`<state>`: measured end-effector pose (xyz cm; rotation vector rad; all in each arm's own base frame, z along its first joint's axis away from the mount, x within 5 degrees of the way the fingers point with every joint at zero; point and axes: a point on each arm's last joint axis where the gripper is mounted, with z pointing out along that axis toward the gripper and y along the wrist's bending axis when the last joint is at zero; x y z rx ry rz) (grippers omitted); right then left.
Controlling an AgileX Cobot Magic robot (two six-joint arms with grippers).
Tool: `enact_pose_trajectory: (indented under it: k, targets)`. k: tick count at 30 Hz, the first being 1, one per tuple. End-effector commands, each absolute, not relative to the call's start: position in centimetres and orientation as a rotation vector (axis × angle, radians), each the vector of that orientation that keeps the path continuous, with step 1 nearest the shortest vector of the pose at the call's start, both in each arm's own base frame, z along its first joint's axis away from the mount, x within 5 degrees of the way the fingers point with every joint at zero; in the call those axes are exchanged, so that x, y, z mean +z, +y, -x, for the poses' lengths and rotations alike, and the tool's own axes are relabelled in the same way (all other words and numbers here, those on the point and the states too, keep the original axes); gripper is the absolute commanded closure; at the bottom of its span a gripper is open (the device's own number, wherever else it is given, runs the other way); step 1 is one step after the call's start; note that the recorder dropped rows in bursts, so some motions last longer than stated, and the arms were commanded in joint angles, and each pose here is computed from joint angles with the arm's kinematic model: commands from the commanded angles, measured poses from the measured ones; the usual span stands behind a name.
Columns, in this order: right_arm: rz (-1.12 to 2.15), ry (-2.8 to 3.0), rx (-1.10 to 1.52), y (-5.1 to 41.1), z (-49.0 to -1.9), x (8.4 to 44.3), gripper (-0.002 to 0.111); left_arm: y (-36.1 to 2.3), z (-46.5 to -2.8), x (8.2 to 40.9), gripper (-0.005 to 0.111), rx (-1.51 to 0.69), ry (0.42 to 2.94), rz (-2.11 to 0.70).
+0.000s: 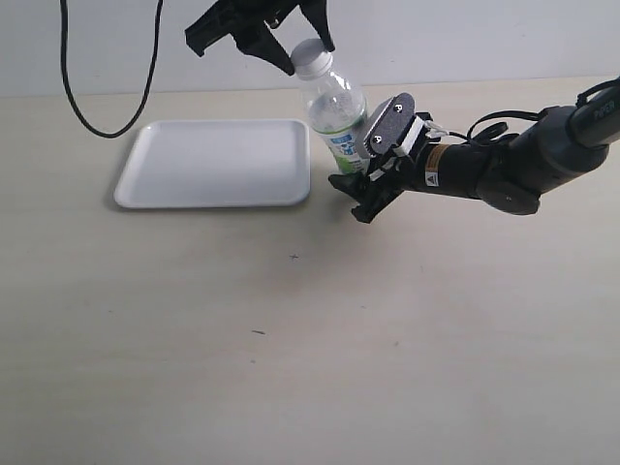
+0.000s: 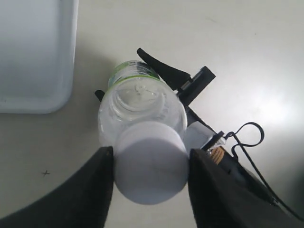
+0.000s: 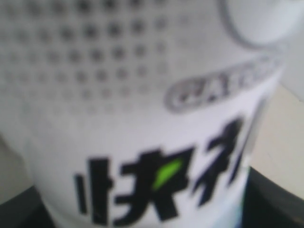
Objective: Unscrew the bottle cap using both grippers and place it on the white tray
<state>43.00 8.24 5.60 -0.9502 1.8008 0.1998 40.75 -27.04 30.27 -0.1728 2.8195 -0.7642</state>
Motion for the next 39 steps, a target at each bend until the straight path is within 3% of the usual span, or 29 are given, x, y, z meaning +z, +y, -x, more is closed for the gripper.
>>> enact_pose_trajectory:
  k: [1, 15, 19, 21, 25, 27, 39]
  targets:
    - [0.952, 1.792, 0.196, 8.3, -43.1, 6.0, 0.108, -27.2, -40.8, 30.5, 0.107, -0.845, 2.823, 0.331]
    - [0.948, 1.794, 0.199, 8.3, -43.1, 6.0, 0.108, -26.9, -41.0, 30.6, 0.104, -0.855, 2.822, 0.358]
    - [0.948, 1.794, 0.199, 8.3, -43.1, 6.0, 0.108, -26.9, -41.0, 30.6, 0.081, -0.848, 2.819, 0.303]
    - [0.948, 1.794, 0.199, 8.3, -43.1, 6.0, 0.108, -26.9, -41.0, 30.6, 0.064, -0.842, 2.817, 0.263]
    - [0.948, 1.794, 0.199, 8.3, -43.1, 6.0, 0.108, -26.9, -41.0, 30.6, 0.018, -0.821, 2.804, 0.127]
    - [0.947, 1.790, 0.202, 8.4, -43.1, 6.0, 0.108, -26.9, -41.0, 30.6, 0.008, -0.806, 2.792, 0.034]
    - [0.934, 1.800, 0.219, 8.4, -43.0, 6.0, 0.108, -25.1, -41.7, 30.8, 0.006, -0.340, 2.560, -0.740]
